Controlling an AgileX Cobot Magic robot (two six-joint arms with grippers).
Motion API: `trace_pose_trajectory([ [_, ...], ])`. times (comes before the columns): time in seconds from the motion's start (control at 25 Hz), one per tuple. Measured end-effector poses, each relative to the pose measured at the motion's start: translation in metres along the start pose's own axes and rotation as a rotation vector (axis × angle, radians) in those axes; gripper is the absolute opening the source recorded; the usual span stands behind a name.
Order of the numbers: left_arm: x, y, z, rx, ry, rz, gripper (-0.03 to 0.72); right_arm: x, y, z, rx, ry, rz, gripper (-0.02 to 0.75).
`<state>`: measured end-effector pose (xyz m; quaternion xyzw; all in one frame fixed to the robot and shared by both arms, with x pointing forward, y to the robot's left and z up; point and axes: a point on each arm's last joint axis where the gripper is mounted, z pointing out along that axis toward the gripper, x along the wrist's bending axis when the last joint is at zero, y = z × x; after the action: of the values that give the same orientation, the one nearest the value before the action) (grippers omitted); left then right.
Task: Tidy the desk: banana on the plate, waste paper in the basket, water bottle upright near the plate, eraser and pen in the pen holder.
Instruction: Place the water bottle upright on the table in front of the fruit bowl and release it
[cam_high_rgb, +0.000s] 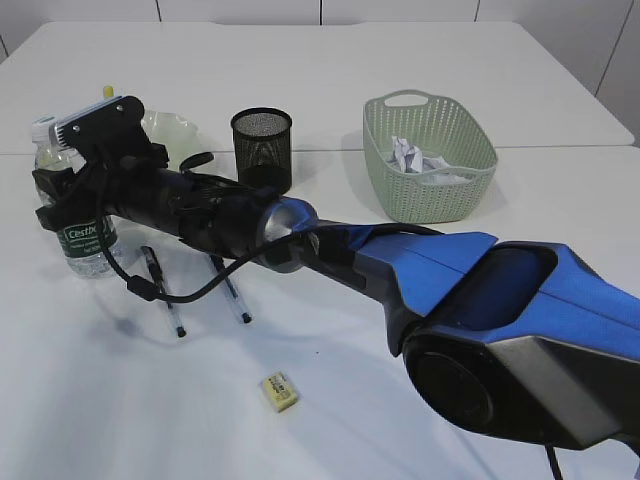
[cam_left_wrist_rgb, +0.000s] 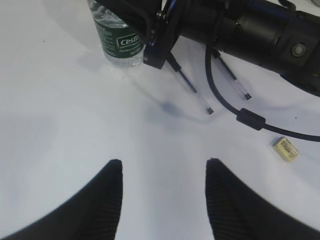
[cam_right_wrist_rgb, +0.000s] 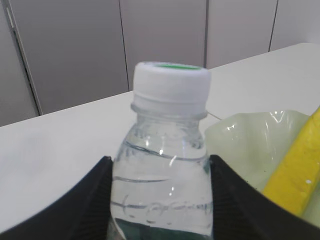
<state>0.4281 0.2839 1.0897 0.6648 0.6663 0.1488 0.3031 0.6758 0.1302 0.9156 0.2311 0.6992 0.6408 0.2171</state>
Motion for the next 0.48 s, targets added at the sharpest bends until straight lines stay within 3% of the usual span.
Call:
trace_pose_trajectory([
  [0.48, 0.0, 0.0, 0.0, 0.0, 0.0, 0.0, 0.381, -0.0005, -0.0005, 0.0, 0.006, -0.005, 0.002, 0.398],
])
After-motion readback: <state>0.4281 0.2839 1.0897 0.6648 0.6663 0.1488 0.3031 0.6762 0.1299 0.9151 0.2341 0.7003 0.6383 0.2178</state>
